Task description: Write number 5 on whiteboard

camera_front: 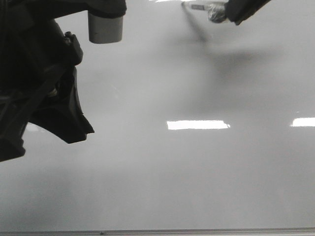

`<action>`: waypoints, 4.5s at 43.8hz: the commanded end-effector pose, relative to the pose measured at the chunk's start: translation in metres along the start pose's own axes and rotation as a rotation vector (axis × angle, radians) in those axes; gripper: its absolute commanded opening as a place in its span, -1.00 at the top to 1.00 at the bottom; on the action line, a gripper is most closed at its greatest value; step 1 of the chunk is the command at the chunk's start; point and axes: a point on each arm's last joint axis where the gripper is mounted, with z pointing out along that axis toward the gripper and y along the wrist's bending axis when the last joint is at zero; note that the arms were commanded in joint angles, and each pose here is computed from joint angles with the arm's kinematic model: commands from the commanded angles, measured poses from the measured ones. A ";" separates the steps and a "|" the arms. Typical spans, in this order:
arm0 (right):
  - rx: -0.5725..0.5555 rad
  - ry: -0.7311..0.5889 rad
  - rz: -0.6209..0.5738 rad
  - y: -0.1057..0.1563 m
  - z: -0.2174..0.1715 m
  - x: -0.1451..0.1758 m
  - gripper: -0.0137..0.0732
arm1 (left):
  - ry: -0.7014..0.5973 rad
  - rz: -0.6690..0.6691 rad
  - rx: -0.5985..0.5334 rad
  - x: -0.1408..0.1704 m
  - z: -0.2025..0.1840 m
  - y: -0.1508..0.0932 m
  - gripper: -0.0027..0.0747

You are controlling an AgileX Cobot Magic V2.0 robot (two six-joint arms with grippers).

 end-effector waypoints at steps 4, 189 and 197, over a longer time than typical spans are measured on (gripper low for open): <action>-0.001 -0.054 0.014 0.006 -0.003 -0.002 0.83 | -0.079 -0.010 -0.050 -0.008 -0.017 0.005 0.98; -0.251 -0.214 -0.728 0.124 -0.053 0.101 0.83 | -0.444 0.224 -0.127 -0.057 -0.075 -0.024 0.04; -0.259 -0.202 -0.735 0.125 -0.053 0.103 0.83 | -0.453 0.223 -0.133 -0.061 -0.075 -0.023 0.04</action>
